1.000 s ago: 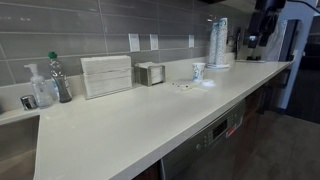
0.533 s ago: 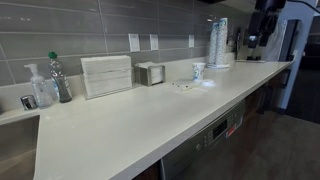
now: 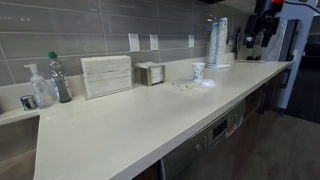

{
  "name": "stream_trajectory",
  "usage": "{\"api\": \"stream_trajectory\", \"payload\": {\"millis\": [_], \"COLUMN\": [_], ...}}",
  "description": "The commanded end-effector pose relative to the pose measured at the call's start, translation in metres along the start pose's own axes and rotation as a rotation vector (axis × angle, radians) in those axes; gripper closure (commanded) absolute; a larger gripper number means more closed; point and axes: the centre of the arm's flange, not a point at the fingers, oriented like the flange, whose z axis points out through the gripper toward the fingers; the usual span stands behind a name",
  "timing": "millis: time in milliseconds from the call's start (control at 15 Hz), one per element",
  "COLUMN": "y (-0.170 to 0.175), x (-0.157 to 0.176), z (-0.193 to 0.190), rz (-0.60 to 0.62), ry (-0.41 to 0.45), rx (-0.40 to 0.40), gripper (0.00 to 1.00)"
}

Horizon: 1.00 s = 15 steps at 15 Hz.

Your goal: Put the lid on the cup

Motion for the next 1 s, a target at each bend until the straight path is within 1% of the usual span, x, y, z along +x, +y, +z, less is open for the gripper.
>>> {"api": "stream_trajectory", "payload": {"millis": [0, 67, 200, 267, 600, 733, 800, 867, 933], "y": [0.025, 0.029, 0.035, 0.036, 0.04, 0.04, 0.041, 0.042, 0.043], "x": [0.045, 0.054, 0.077, 0.087, 0.14, 0.155, 0.162, 0.167, 0.173], "z": [0.028, 0.033, 0.046, 0.05, 0.079, 0.094, 0.103, 0.112, 0.121], "rz": [0.137, 0.173, 0.205, 0.209, 0.189, 0.175, 0.176, 0.187, 0.189], "ry": [-0.035, -0.037, -0.045, -0.044, -0.063, -0.061, -0.049, -0.061, -0.051], "rx": [-0.011, -0.015, -0.028, -0.016, -0.018, -0.015, -0.019, -0.016, -0.016], "gripper": [0.0, 0.0, 0.0, 0.0, 0.0, 0.0, 0.0, 0.0, 0.0]}}
